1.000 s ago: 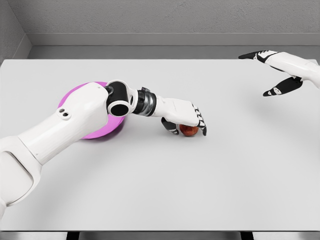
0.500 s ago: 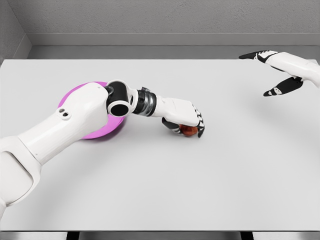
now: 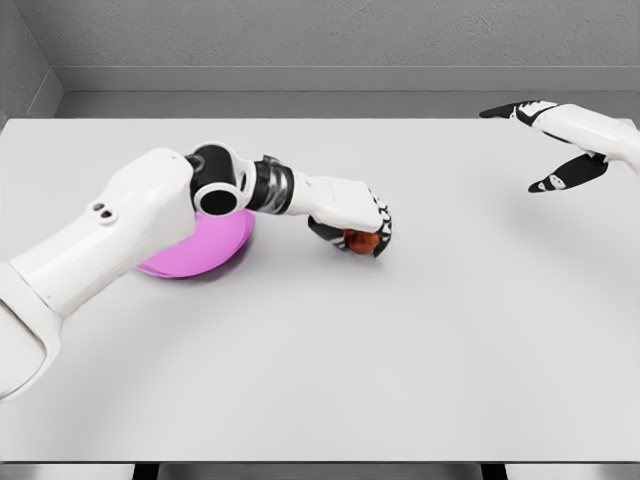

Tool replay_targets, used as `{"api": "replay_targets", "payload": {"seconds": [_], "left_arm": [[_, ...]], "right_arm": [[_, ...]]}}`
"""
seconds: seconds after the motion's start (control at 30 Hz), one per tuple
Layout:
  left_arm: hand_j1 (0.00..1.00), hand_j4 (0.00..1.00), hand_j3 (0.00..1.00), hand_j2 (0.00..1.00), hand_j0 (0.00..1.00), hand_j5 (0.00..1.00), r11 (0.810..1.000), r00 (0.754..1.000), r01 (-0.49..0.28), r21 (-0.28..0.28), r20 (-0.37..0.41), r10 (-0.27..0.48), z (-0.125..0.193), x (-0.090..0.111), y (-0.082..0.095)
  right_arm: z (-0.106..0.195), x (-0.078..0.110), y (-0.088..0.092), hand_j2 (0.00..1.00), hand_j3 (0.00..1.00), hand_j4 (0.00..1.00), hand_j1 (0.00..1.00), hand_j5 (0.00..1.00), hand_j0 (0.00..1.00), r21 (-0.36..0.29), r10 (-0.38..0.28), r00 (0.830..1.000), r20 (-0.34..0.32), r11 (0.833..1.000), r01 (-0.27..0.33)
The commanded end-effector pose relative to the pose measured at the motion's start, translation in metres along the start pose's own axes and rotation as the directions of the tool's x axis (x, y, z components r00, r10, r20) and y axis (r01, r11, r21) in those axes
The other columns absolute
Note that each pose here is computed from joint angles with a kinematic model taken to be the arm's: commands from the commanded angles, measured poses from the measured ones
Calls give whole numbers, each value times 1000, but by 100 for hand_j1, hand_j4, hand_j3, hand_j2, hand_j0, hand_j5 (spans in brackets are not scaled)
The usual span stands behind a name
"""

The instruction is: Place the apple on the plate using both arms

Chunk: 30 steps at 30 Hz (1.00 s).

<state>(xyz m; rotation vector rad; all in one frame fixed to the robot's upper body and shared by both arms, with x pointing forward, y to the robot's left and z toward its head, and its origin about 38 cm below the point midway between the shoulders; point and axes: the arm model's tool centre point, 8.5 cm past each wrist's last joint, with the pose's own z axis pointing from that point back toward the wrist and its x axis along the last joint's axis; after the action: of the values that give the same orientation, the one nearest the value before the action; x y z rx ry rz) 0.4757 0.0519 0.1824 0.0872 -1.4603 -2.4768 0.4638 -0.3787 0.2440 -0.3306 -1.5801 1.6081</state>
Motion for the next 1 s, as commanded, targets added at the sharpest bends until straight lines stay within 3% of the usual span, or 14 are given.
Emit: {"api": "replay_targets", "payload": {"seconds": [0.0,0.2,0.3,0.47,0.7,0.8,0.97], "left_arm": [[49,49,49,49,49,49,998,998,-44,41,-37,45,24,-15,0],[49,49,49,49,49,49,989,991,-85,119,-97,97,111,-32,-4],[49,49,49,49,49,49,983,975,-98,157,-182,126,167,-47,-8],[49,49,49,49,49,49,981,947,-131,141,-277,166,210,-62,-28],[53,53,53,53,53,53,977,937,-174,125,-284,203,208,-65,-48],[63,63,63,63,63,63,976,938,-178,124,-277,206,204,-64,-50],[91,91,91,91,91,91,974,938,-186,126,-273,215,202,-63,-54]], "right_arm": [[1,0,-1,100,100,100,100,100,100,-5,-5,1000,0,1000,5],[-1,1,-1,100,100,100,100,100,100,-7,-7,1000,4,1000,7],[0,0,-1,100,100,100,100,100,100,-7,-6,1000,3,1000,6],[1,0,-2,100,100,100,100,100,100,-5,-4,1000,-1,1000,4],[1,-1,0,100,100,100,100,100,100,-3,-6,1000,-2,1000,6],[1,-1,0,100,100,100,100,100,100,-2,-7,1000,-2,1000,7],[0,0,1,100,100,100,100,100,100,-2,-9,1000,0,1000,9]]}}
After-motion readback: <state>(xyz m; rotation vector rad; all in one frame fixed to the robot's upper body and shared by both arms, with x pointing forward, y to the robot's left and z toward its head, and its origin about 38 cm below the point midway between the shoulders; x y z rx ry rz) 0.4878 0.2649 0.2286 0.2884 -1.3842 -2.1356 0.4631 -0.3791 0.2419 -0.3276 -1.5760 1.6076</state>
